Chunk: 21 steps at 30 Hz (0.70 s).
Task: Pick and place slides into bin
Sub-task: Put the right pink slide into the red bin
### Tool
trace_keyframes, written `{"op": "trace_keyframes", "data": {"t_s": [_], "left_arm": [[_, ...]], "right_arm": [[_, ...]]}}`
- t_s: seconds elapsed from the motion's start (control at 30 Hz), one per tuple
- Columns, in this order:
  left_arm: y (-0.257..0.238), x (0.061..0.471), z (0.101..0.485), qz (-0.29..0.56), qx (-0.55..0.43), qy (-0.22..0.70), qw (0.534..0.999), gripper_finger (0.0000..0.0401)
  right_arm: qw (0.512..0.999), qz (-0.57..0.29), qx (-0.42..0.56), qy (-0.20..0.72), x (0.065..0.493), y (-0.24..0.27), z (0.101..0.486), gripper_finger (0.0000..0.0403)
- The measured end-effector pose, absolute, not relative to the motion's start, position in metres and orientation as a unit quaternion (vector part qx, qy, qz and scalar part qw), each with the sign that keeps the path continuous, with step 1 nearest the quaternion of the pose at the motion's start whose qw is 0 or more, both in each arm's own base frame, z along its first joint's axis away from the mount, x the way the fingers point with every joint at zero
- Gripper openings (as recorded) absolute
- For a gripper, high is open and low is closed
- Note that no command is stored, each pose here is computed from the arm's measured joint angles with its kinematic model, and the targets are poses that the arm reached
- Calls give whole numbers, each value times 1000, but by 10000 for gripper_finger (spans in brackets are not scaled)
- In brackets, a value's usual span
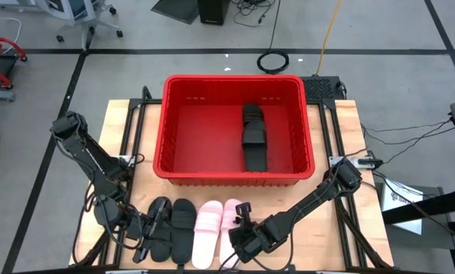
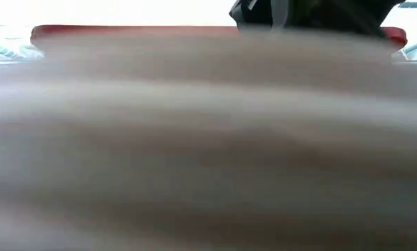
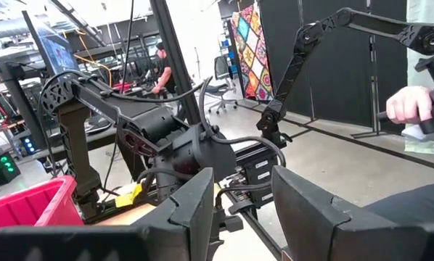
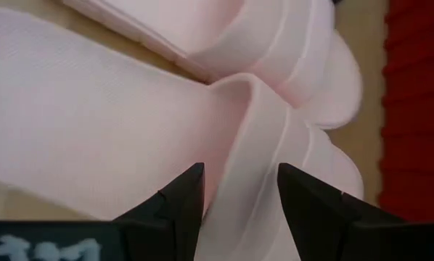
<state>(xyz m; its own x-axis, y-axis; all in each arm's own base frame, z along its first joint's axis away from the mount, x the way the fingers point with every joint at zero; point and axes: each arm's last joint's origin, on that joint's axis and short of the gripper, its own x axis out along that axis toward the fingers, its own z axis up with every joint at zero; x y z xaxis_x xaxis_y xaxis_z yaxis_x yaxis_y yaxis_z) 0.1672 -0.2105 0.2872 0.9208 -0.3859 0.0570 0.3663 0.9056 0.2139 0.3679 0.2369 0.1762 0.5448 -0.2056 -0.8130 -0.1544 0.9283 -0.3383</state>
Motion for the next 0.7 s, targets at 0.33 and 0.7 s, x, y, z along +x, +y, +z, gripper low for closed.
{"op": "trace_keyframes", "data": {"t_s": [0.33, 0.7], "left_arm": [[-210, 167, 287, -193, 99, -49, 975, 147], [-210, 167, 287, -193, 98, -49, 975, 147]], "right_arm": [[840, -66, -230, 488, 362, 229, 175, 144], [828, -80, -231, 504, 358, 225, 173, 47]]}}
